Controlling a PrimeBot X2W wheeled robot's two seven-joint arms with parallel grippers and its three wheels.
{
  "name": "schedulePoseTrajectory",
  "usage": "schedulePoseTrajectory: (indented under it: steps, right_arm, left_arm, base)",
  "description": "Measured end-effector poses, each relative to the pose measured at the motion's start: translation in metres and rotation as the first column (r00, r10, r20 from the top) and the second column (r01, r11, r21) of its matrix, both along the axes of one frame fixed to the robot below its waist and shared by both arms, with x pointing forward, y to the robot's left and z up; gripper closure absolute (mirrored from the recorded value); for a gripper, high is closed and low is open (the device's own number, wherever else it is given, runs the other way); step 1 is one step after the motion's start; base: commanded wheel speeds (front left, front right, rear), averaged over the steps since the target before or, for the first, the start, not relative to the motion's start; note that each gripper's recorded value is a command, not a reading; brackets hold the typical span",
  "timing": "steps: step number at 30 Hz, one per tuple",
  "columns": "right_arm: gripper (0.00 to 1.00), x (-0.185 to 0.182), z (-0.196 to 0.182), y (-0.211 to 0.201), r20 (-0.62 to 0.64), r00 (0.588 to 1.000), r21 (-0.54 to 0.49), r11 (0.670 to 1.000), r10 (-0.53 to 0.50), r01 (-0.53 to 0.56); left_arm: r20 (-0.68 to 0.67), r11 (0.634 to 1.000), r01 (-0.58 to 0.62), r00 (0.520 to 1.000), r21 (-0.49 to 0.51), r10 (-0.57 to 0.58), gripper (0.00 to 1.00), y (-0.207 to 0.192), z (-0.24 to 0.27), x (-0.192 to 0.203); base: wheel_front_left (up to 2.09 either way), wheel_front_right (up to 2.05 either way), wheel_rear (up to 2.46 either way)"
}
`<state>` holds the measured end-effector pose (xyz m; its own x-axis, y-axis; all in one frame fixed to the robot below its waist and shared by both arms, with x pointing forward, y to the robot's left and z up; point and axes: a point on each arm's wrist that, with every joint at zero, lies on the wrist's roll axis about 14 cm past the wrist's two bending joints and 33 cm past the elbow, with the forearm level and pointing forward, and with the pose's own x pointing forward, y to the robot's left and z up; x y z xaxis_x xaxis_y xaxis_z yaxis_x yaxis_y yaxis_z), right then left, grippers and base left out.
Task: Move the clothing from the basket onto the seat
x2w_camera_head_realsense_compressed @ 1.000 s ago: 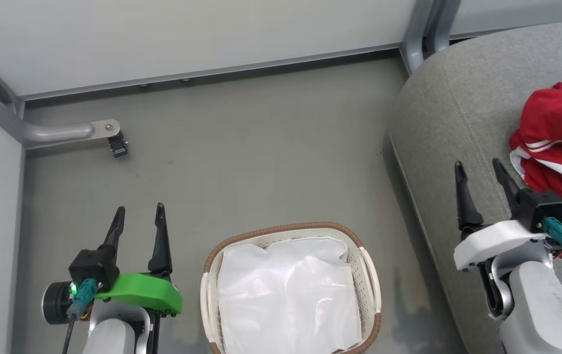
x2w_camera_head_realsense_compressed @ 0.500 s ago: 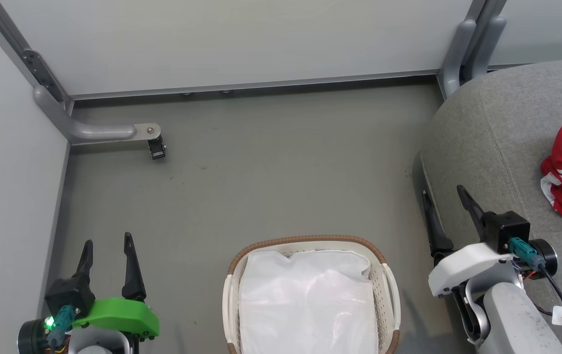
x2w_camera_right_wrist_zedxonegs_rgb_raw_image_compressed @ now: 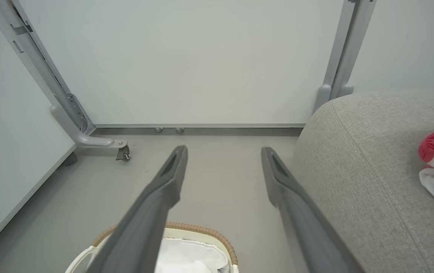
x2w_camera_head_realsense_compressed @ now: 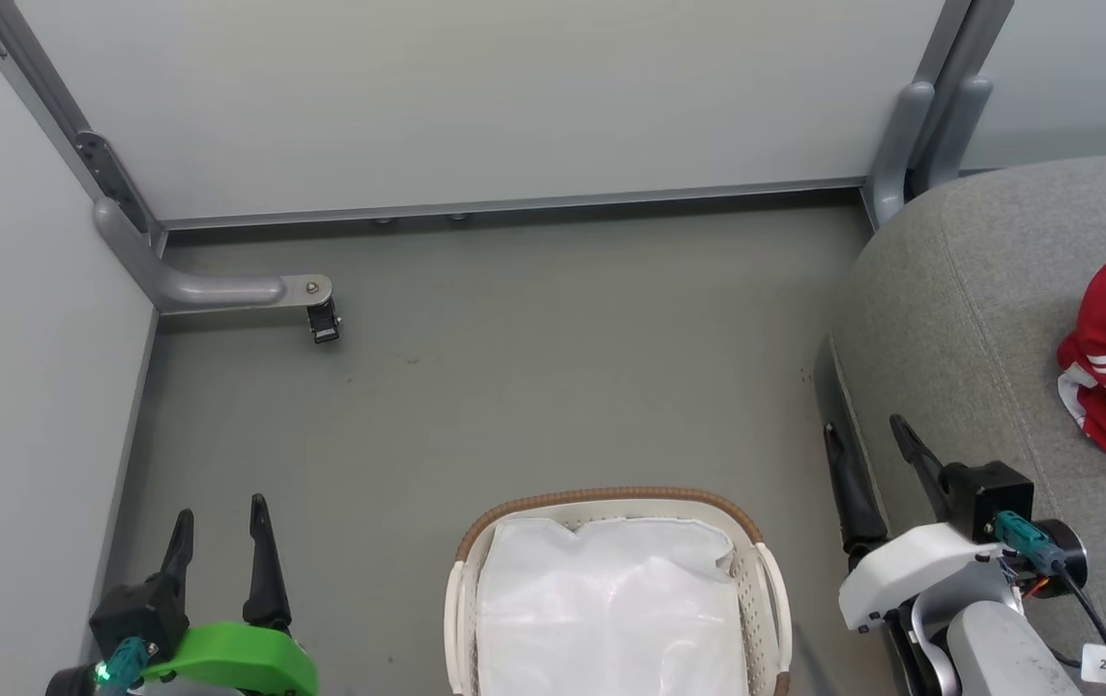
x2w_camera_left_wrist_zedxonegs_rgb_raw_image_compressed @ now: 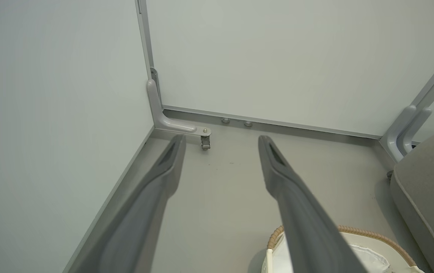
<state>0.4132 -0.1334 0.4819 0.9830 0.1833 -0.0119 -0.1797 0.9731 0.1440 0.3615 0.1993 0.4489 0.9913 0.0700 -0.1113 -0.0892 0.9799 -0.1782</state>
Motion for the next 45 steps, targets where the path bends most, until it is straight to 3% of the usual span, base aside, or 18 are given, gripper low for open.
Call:
schedulePoseTrajectory:
  steps: [5,20,45]
  right_arm:
    - [1.0,-0.009,-0.019,0.0,-0.065,0.998,0.016,1.0,-0.007,0.009]
    - [1.0,-0.009,-0.014,-0.018,-0.127,0.988,0.267,0.956,-0.085,0.117]
    - [1.0,-0.012,-0.007,-0.037,-0.201,0.972,0.582,0.783,-0.12,0.217]
  left_arm:
    - [-0.048,1.0,-0.009,0.999,-0.026,0.008,1.0,-0.001,-0.013,-0.005]
    - [-0.067,0.957,-0.089,0.995,-0.274,0.073,1.0,0.006,-0.012,-0.004]
    - [-0.067,0.792,-0.132,0.991,-0.596,0.115,1.0,0.009,-0.001,0.003]
  base:
    - [0.0,0.0,0.0]
    - [0.0,0.0,0.0]
    - [0.0,0.0,0.0]
